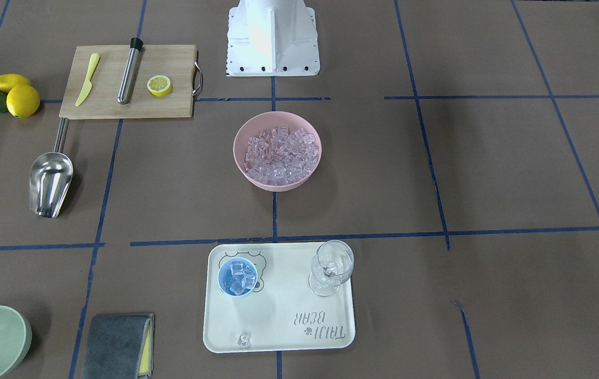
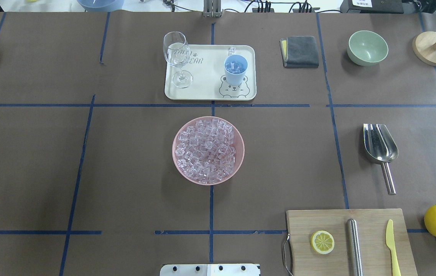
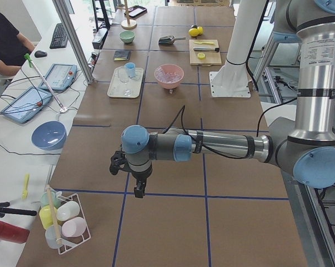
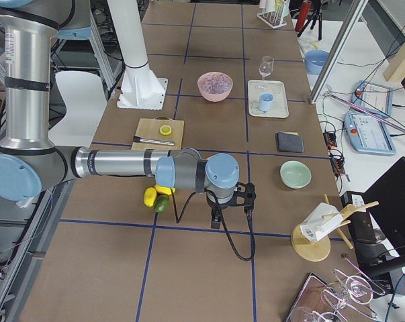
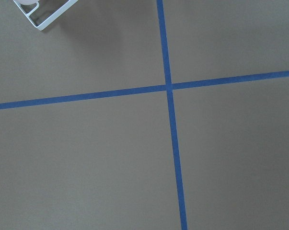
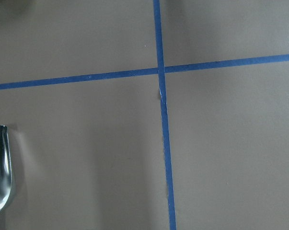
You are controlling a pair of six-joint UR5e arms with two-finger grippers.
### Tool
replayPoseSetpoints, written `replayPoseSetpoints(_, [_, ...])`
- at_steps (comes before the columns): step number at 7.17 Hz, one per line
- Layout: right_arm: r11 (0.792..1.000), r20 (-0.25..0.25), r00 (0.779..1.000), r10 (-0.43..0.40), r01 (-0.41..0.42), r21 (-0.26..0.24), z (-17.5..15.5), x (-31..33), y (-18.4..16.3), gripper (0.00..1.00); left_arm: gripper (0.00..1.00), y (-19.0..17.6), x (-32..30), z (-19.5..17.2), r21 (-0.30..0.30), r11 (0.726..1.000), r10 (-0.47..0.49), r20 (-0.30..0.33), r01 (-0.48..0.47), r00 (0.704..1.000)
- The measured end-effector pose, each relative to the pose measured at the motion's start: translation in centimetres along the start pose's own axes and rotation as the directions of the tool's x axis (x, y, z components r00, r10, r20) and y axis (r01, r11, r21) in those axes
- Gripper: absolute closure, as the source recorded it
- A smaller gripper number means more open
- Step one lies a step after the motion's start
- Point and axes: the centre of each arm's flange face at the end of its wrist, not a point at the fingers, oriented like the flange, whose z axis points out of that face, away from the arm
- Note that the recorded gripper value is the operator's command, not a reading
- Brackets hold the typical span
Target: Put ice in cup with scoop
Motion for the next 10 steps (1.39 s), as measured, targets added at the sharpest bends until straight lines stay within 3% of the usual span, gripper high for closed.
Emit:
replayPoseSetpoints(3, [0.999,-0.093,0.995,-0.024,0.027,0.027,-0.12,0.84,-0.23,0.0,0.0,-0.01,0.01,-0.02,0.0,1.0,0.0,0.001,0.0,1.0])
replayPoseSetpoints(10, [1.0,-0.093,0.996,-0.018,0.02,0.024,0.09,1.08,-0.2,0.0,0.0,-0.31,0.09,-0.15,0.002,1.0,0.002,0.002,-0.002,1.0])
